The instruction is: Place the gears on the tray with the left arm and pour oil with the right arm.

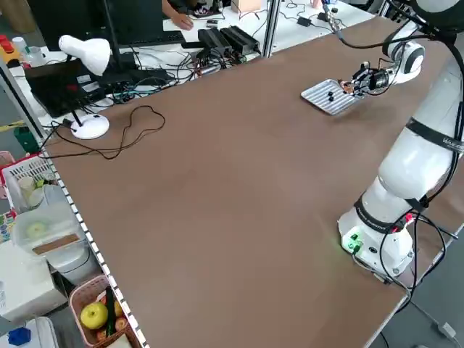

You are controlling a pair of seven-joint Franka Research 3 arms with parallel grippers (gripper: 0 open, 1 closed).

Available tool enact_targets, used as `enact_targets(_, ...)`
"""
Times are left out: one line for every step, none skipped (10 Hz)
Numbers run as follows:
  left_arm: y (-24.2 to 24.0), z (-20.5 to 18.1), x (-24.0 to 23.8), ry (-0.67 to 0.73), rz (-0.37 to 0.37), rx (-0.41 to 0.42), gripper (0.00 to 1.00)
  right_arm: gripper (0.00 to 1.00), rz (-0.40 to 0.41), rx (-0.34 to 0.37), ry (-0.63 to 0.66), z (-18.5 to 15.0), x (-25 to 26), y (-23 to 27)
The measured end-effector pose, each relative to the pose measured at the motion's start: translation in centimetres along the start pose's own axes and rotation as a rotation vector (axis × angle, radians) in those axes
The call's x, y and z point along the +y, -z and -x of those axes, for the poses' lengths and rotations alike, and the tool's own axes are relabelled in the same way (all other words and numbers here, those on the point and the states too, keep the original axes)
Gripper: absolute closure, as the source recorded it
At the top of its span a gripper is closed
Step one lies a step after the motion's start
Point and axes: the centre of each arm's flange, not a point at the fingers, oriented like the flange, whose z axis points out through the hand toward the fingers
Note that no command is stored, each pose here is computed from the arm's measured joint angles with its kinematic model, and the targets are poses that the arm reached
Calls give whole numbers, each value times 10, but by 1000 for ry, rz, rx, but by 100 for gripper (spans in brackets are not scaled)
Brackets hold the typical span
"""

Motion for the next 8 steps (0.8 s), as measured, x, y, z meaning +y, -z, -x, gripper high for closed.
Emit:
enact_targets(1, 0, -1, 1, 0, 4, 0, 69, -18, -17, -58, 1, 2, -1)
enact_targets(1, -1, -3, 4, -1, 9, 0, 69, -36, -30, -123, 0, 3, -1)
enact_targets(2, -2, -7, 11, -2, 15, 0, 69, -49, -41, -178, -2, 5, 0)
enact_targets(2, -2, -9, 14, -2, 18, 0, 69, -57, -41, -210, -4, 7, 1)
enact_targets(3, -2, -9, 14, -2, 19, 0, 69, -57, -39, -227, -6, 7, 3)
enact_targets(4, -2, -9, 14, -2, 21, 0, 68, -58, -38, -238, -7, 8, 5)
enact_targets(5, -1, -9, 14, -3, 22, 0, 68, -60, -36, -245, -9, 7, 5)
enact_targets(5, -1, -9, 13, -3, 23, 0, 68, -61, -35, -249, -9, 7, 6)
